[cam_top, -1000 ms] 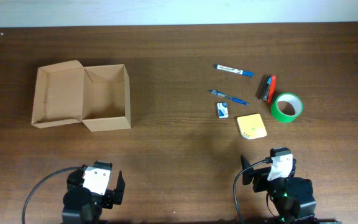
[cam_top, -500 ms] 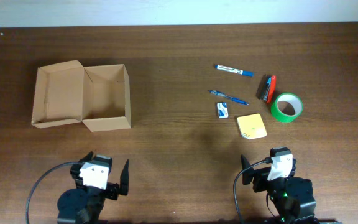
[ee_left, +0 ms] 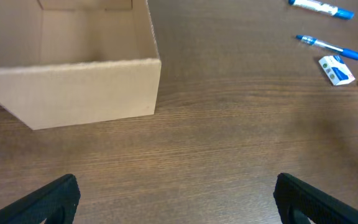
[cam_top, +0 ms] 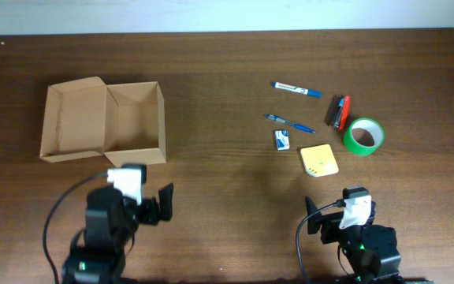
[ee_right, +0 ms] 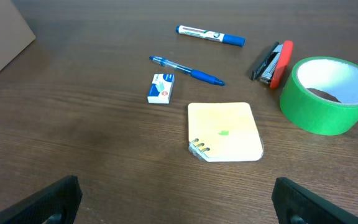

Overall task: Pack container
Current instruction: 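Move the left gripper to the cardboard box's right wall and grip it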

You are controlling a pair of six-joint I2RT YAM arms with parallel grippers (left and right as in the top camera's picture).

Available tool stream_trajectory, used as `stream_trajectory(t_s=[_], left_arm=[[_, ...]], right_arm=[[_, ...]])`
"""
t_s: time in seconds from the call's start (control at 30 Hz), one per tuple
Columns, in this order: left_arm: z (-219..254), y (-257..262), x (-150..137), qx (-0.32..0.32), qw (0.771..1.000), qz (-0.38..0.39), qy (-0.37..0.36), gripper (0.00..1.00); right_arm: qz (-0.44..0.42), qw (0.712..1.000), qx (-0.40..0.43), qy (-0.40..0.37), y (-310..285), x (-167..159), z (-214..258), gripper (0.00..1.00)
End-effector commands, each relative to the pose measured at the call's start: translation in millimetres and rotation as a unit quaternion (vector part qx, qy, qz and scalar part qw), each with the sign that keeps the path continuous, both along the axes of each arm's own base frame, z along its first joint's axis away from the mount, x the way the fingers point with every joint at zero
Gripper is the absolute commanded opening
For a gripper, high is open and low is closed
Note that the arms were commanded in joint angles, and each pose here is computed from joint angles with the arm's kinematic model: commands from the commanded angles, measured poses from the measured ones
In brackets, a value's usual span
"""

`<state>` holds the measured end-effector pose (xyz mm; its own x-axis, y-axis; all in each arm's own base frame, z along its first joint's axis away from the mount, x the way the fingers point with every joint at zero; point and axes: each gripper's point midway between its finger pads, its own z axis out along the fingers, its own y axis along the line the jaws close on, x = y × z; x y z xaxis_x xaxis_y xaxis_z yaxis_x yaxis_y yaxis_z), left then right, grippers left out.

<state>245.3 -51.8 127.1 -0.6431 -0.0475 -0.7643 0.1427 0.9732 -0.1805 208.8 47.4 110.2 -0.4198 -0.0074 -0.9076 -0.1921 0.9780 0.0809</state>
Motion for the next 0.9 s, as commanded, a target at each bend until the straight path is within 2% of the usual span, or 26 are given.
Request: stream_trajectory(t_s=[0.0,0.3,0.53,0.7,0.87], left_arm=[[32.0,-7.8,25.0,0.000,1.000,-0.016,-0.008,1.00],[47.2,-15.3,93.9,0.016,0.999,-0.024,0.038,1.00],[35.7,-20.8,144.1,0.043,0.995,-0.045,0.079,1.00],[11.8,-23.4,167.3,0.046,0.992,-0.047,0.109,1.00],[-10.0,-23.6,174.2,0.050,0.990,-0.047,0.126,1.00]], right_arm=[[-0.006,1.000,-0.001,-0.004,-1.9,0.8,-0.4,0.99],[-0.006,1.000,-0.001,-0.004,-1.9,0.8,-0.4,0.99],[-0.006,1.000,-0.001,-0.004,-1.9,0.8,-0.4,0.99],[-0.006,1.000,-0.001,-0.004,-1.9,0.8,-0.4,0.99],[-0.006,1.000,-0.001,-0.004,-1.9,0.8,-0.4,0.99]])
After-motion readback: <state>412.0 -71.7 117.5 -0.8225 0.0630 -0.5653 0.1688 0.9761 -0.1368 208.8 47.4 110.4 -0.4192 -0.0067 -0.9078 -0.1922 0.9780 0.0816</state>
